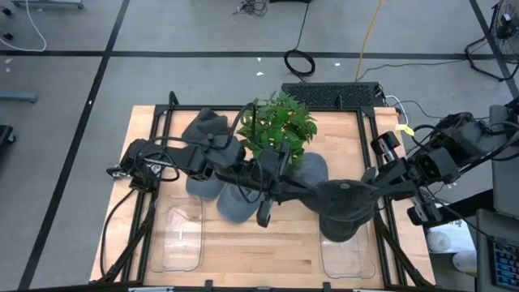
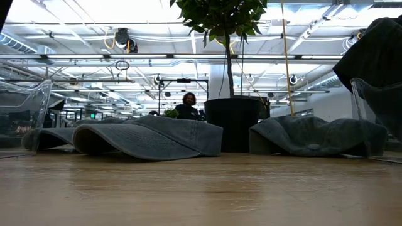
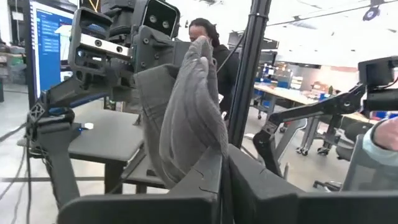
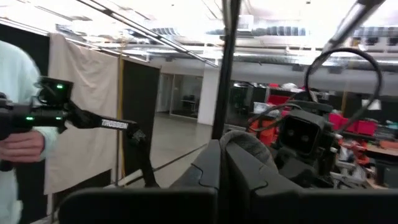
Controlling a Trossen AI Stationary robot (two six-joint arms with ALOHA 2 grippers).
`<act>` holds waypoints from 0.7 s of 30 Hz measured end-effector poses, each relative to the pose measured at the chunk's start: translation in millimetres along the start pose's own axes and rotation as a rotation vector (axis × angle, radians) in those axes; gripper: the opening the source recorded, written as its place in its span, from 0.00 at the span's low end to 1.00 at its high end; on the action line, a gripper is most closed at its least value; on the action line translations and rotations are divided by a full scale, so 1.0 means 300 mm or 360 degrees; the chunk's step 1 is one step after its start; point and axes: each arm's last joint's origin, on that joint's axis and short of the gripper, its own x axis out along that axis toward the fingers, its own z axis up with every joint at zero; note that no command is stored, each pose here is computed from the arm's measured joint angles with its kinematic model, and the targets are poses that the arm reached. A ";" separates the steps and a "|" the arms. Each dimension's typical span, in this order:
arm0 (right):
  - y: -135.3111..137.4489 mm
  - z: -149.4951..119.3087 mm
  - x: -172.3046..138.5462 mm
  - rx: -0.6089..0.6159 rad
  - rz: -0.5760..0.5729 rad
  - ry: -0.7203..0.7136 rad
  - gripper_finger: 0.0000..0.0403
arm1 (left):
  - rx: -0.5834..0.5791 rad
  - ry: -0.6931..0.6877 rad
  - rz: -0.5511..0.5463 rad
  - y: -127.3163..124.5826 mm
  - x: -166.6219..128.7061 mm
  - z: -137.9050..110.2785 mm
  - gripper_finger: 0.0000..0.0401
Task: Pick & Place hat
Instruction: Put the right black cap into the right transparent bin
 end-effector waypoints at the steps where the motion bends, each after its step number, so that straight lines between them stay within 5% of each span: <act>1: -0.001 -0.001 0.001 0.0008 -0.0016 0.0005 0.00 | 0.0015 0.0002 -0.0008 -0.001 0.000 0.000 0.02; 12: 0.007 0.009 -0.022 0.0360 0.0050 0.0002 0.13 | -0.0066 0.0030 -0.0414 -0.043 -0.075 0.077 0.01; 21: 0.008 0.004 -0.042 0.0545 -0.0020 0.0070 0.39 | -0.0119 0.0218 -0.0410 -0.068 -0.194 0.142 0.00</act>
